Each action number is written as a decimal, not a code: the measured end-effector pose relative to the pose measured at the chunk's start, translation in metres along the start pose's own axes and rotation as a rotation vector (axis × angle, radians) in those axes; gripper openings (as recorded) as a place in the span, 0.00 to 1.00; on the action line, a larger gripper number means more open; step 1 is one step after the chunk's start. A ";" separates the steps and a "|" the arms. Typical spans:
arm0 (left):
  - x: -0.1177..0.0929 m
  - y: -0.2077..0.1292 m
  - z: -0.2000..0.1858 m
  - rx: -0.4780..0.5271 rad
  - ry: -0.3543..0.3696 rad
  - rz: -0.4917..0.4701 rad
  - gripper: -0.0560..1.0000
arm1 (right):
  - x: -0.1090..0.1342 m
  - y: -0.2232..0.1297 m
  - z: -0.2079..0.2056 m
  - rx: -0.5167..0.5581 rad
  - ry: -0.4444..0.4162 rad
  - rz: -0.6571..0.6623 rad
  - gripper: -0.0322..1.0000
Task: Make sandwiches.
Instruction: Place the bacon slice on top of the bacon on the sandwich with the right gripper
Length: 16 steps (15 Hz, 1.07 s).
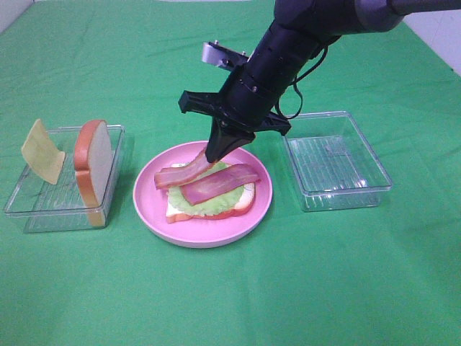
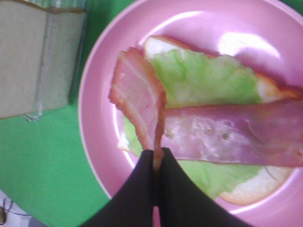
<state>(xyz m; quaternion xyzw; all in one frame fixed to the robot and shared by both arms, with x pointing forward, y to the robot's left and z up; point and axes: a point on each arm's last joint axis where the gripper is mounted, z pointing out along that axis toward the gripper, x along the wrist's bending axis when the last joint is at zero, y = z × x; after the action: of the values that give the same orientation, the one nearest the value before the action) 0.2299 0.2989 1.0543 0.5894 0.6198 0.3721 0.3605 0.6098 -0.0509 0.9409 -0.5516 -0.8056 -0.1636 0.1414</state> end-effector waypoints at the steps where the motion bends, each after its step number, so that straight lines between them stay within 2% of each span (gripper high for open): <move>1: 0.000 0.000 0.000 0.000 0.000 0.000 0.99 | -0.004 -0.002 0.000 0.024 -0.045 -0.004 0.05; 3: 0.000 0.000 0.000 0.000 0.000 0.000 0.99 | -0.011 -0.004 -0.001 0.045 -0.118 -0.013 0.05; 8: 0.000 0.000 0.000 0.000 0.000 0.000 0.99 | -0.012 -0.005 -0.001 0.050 -0.128 -0.003 0.05; 9: 0.000 0.000 0.000 0.000 0.000 0.000 0.99 | -0.012 -0.005 -0.001 0.050 -0.128 -0.003 0.14; 12: 0.000 0.000 0.000 0.000 0.000 0.000 0.99 | -0.009 -0.005 -0.009 0.033 -0.140 -0.017 0.73; 14: 0.000 0.000 0.000 0.000 0.000 0.000 0.99 | -0.007 -0.004 -0.020 0.009 -0.166 -0.042 0.92; 16: 0.000 0.000 0.000 0.000 0.000 0.000 0.99 | -0.008 -0.005 -0.028 -0.001 -0.206 -0.046 0.97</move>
<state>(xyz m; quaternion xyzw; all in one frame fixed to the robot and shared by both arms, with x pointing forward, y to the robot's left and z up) 0.2299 0.2989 1.0543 0.5894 0.6198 0.3721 0.3605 0.6091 -0.0714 0.9626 -0.5470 -0.8282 -0.1097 0.0536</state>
